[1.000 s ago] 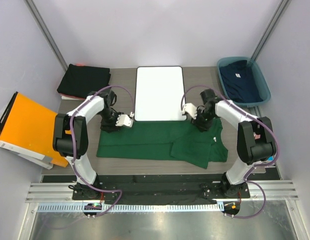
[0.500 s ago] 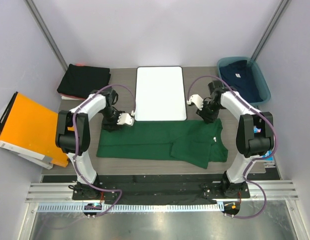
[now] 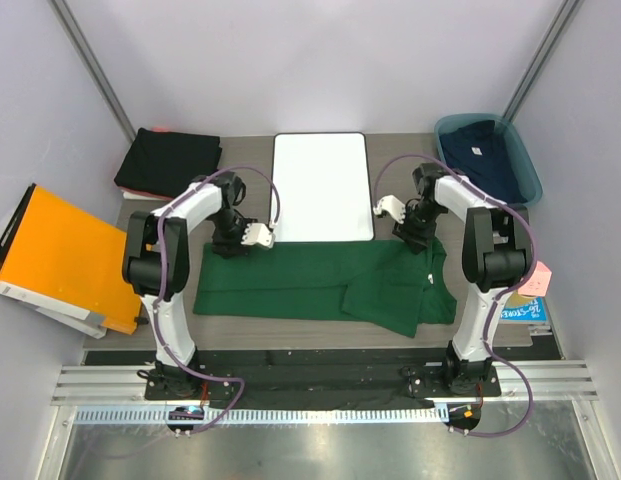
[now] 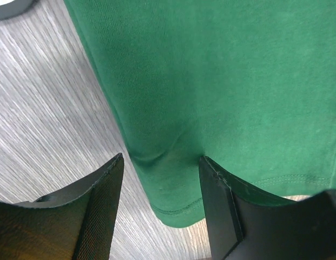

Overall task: Fold and stack the t-shirts
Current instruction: Fold the other side of the tshirt into a rectangle, then rotate the tshirt 90 degrees

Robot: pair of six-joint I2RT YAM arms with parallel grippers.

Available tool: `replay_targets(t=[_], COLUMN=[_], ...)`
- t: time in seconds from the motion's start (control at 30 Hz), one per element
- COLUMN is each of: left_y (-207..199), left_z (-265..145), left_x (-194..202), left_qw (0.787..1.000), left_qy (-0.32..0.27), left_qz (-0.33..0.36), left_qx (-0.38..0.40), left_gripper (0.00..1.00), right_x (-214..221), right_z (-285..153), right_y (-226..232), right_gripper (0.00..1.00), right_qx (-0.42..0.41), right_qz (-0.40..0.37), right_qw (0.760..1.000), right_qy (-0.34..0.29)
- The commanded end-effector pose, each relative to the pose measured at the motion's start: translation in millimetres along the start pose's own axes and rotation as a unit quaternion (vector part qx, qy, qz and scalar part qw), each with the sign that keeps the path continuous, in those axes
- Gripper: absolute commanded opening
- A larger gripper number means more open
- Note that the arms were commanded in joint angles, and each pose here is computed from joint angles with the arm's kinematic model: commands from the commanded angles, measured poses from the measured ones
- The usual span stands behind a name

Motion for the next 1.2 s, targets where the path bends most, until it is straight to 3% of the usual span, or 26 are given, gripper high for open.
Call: replay_targets(t=[0.0,0.57,0.73,1.17], left_y=[12,15,18,19], left_z=[-3,23,15,0], left_x=[4,5,3,-3], left_qw=[1.0,0.999,0.999,0.998], left_qy=[0.021,0.043,0.045,0.062], left_qz=[0.015,0.024,0.02,0.006], left_qx=[-0.01,0.014,0.003,-0.008], left_gripper=[0.59,0.59,0.6,0.6], right_x=[-9,-28,-42,-102], right_z=[-6,21,25,55], right_y=[-16,-60,-82,-166], right_gripper=[0.44,0.43,0.31,0.39], right_qx=[0.019,0.072,0.113,0.244], right_qz=[-0.016,-0.014,-0.025,-0.045], right_qw=[1.0,0.997,0.992,0.964], right_qy=[-0.008,-0.024,-0.04,-0.091])
Point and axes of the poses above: each gripper's point midway between its finger pads, its own z axis out along the fingers, its own y axis along the line the jaws close on, x = y × z, the point moved 9 cm from there along -z, back along the fingers, and after that the axes turned 9 degrees about z, right-handed, at the moved point
